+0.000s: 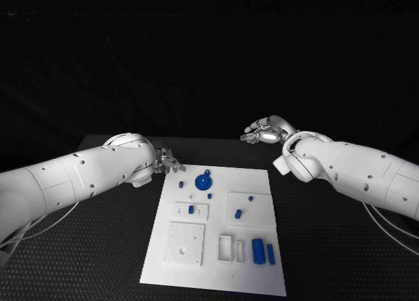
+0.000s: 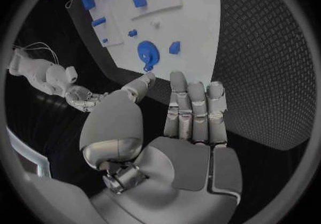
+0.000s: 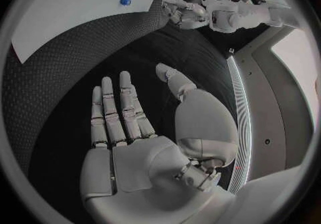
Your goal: Assemble the parts on the task board
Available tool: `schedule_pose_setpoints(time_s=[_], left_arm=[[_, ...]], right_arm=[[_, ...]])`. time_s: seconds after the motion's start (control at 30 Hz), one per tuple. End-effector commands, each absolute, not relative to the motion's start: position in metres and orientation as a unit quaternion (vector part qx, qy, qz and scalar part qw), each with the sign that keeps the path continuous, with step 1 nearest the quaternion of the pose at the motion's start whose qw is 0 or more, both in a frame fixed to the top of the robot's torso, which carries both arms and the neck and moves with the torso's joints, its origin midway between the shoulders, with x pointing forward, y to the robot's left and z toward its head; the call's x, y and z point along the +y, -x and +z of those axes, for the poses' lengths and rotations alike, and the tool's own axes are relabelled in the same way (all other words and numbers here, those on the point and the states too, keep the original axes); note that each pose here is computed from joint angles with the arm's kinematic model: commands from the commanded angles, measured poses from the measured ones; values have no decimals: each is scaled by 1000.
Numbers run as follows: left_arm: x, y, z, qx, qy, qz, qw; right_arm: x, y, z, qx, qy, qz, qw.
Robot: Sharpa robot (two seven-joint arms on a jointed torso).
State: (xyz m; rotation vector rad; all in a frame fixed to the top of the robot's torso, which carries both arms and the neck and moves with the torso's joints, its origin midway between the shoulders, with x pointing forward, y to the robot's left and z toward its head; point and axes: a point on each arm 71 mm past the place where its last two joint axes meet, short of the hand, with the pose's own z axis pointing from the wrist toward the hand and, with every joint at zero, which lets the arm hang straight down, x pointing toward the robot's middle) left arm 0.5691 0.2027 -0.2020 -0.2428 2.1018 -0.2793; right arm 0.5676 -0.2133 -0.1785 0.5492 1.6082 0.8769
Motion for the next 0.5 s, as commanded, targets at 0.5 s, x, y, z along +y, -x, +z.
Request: schedule_pose_setpoints(time_s=[0.5], left_arm=[[197, -581, -217, 890, 45, -70, 449]], right_arm=[[-212, -567, -178, 689, -229, 380, 573]])
